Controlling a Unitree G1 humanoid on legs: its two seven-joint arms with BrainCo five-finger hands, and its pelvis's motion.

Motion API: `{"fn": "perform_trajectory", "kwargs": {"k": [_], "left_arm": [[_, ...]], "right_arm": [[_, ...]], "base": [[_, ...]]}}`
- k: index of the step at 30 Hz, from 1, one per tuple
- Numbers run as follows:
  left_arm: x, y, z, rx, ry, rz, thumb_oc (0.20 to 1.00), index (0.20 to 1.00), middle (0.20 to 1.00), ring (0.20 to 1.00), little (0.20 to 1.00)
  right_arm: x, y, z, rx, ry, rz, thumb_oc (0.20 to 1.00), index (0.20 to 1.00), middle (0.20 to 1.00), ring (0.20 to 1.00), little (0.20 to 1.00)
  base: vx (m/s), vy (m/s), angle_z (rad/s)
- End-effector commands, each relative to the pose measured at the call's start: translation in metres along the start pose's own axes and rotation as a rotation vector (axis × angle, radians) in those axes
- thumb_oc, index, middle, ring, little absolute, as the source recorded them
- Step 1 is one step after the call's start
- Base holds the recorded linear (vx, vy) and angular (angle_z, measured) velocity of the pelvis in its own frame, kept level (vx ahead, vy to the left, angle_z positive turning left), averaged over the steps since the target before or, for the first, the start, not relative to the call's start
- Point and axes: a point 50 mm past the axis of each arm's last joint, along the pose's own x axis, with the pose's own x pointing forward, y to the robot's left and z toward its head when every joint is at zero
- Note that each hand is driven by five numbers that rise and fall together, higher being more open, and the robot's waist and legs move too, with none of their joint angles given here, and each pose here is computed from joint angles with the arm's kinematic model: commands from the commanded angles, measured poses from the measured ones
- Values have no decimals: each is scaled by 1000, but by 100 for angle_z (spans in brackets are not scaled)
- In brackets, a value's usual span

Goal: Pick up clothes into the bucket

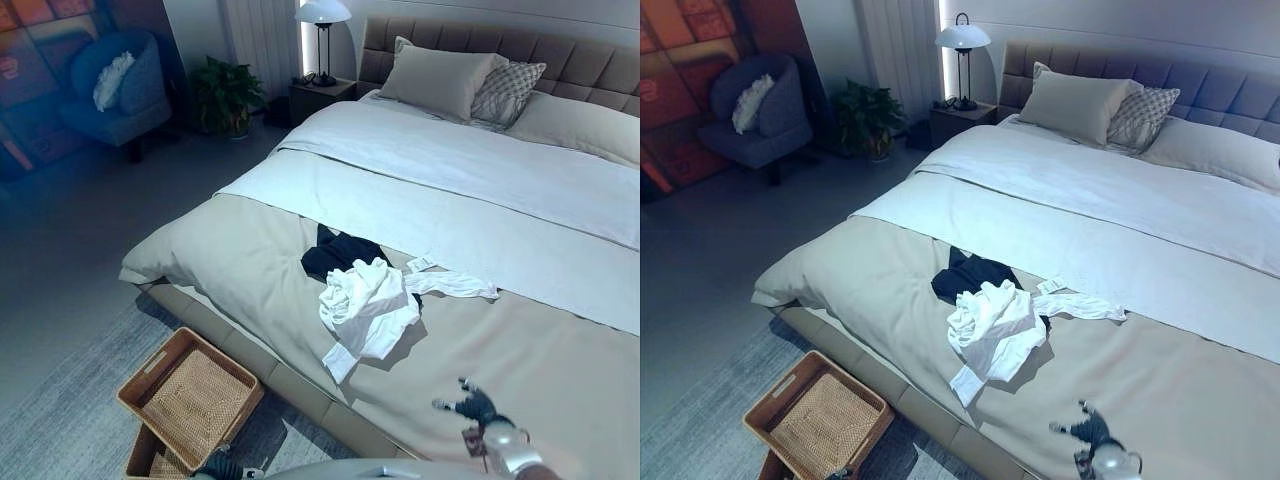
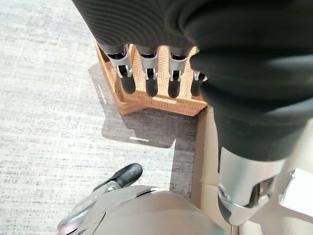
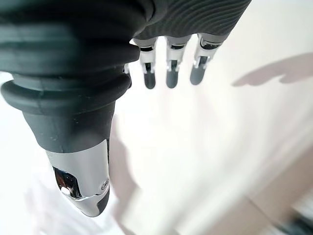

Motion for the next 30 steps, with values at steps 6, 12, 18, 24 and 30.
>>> {"fn": "perform_trajectory", "kwargs": {"k": [6,12,18,24,30], "left_arm": [[5,21,39,-49,-111,106,1000,1000,1000,1000,1000],[6,25,55,-84,-153,150,1000,1000,1000,1000,1000],[5,34,75,-110,-220,204,1000,1000,1000,1000,1000],[2,48,105,-128,-316,275,1000,1000,1000,1000,1000],[-3,57,134,-177,-401,311,1000,1000,1000,1000,1000]], "right_arm": [[17,-37,125,42,-354,-170,1000,1000,1000,1000,1000],[6,-50,199,52,-566,-256,1000,1000,1000,1000,1000],[-10,-71,247,-1,-706,-403,1000,1000,1000,1000,1000],[-31,-108,301,-5,-790,-583,1000,1000,1000,1000,1000],[-50,-143,339,-16,-792,-717,1000,1000,1000,1000,1000]], "base": [[-64,16,2],[-79,34,5],[-80,64,16],[-64,80,7],[-33,61,13]]}}
